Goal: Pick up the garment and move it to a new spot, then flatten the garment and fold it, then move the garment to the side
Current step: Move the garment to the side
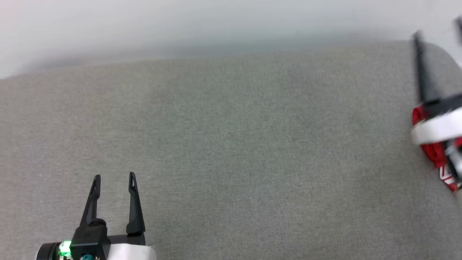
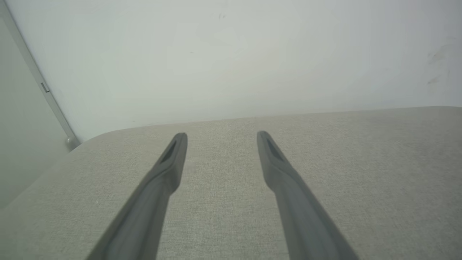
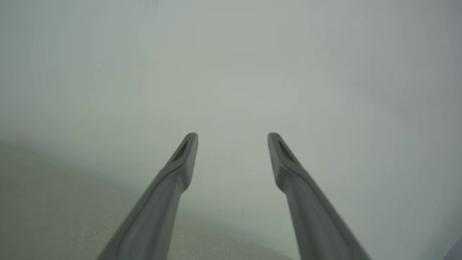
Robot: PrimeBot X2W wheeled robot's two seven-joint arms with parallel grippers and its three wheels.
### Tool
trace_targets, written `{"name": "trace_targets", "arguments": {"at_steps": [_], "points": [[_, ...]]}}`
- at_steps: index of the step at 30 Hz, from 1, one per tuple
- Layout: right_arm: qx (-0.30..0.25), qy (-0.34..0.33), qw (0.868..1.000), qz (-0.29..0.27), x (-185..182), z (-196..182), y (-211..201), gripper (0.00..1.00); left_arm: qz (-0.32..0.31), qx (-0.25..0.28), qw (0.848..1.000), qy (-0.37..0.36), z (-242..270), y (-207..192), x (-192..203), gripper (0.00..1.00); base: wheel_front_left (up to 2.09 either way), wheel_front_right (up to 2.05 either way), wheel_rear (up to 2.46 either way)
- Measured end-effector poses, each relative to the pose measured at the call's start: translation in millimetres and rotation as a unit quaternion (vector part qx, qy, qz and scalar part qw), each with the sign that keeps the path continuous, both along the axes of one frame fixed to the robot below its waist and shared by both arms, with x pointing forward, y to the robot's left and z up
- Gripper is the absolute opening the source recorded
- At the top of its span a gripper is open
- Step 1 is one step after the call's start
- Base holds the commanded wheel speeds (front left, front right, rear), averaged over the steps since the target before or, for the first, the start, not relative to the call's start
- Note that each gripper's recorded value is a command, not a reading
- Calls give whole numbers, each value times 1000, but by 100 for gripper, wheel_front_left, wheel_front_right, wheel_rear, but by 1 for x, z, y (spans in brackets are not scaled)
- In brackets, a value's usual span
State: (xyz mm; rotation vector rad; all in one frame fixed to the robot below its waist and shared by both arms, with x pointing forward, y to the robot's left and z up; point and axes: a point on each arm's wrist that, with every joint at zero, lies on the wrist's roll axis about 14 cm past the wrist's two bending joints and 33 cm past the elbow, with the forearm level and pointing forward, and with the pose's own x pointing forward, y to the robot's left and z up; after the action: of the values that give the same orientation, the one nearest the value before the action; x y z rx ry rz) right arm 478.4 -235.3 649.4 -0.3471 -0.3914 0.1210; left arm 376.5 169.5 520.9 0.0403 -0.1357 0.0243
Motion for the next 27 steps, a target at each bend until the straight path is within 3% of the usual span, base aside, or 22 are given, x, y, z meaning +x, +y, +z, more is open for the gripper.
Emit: {"name": "trace_targets", "arguments": {"at_steps": [8, 19, 27], "points": [[62, 35, 996, 51, -45, -40, 51, 100, 9, 8, 1000, -7, 7, 11, -20, 100, 0, 0, 0], [143, 116, 983, 12, -102, -108, 48, 100, 15, 9, 1000, 1, 2, 17, -41, 100, 0, 0, 0], [181, 119, 976, 5, -128, -115, 57, 100, 15, 7, 1000, 18, -8, 19, -50, 100, 0, 0, 0]]}}
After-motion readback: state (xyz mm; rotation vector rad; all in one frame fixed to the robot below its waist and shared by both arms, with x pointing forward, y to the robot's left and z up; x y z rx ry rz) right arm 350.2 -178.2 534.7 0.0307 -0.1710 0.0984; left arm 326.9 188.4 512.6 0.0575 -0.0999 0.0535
